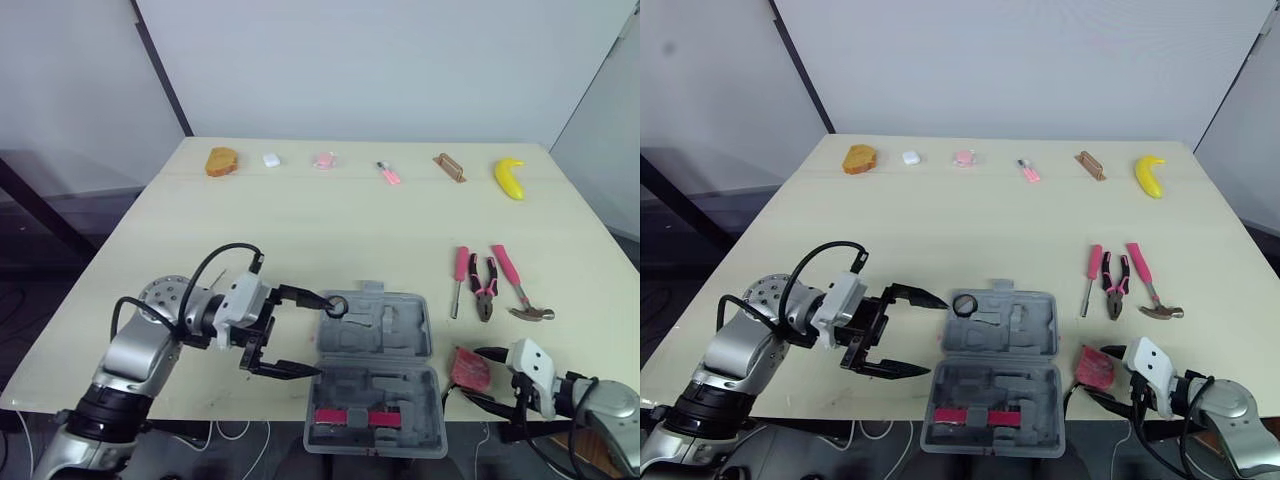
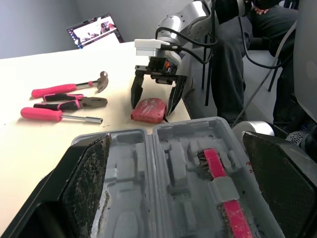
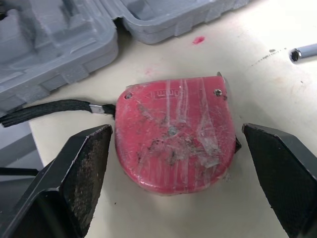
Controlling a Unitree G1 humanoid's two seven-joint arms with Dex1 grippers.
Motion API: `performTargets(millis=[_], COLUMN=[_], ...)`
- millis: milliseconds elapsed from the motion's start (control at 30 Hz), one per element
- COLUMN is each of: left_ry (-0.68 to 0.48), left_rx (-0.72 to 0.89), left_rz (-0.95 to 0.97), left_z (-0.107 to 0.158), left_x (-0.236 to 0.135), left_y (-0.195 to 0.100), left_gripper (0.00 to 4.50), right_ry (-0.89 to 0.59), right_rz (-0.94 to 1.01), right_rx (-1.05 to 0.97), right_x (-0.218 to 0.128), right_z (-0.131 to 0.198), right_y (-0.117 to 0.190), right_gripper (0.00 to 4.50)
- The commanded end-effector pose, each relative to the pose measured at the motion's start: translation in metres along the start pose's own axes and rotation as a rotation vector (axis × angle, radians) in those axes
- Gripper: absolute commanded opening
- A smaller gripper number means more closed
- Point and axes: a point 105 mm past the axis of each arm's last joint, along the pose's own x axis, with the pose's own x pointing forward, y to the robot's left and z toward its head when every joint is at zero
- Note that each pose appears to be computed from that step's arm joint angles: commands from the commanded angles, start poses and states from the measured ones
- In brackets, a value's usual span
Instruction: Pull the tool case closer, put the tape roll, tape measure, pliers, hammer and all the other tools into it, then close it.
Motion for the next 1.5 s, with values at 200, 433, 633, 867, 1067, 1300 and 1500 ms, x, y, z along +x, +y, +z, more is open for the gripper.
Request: performTargets(millis=[200,433,633,867,1067,1300,1500], left_ry=[-0.009,-0.027,-0.076,-0.079,-0.063,-0.044,-0.016], left_rx=[0.028,0.022,-0.018,-0.057,-0.092,-0.102,-0.116], left_rz=[-0.009,0.023,0.118,0.233,0.339,0.441,0.473], left_z=[0.008,0.011,0.015,0.014,0.011,0.007,0.002], left_x=[0.000,0.000,-0.003,-0.015,-0.025,-0.031,-0.032], left_y=[0.001,0.004,0.011,0.012,0.006,0.005,-0.003], left_gripper=[4.50,4.50,4.50,4.50,4.50,4.50,4.50], right_ry=[-0.005,-0.007,0.024,0.153,0.270,0.405,0.474], right_rz=[-0.029,-0.019,0.163,0.306,0.346,0.279,0.245], right_rx=[-0.023,-0.104,-0.219,-0.327,-0.397,-0.518,-0.581], right_x=[-0.003,-0.011,-0.004,0.020,0.046,0.079,0.101], right_z=[0.005,0.031,0.095,0.140,0.149,0.151,0.140], right_y=[-0.003,-0.015,-0.015,-0.015,-0.013,-0.032,-0.037], right_gripper=[2.91,2.91,2.91,2.91,2.91,2.91,2.91])
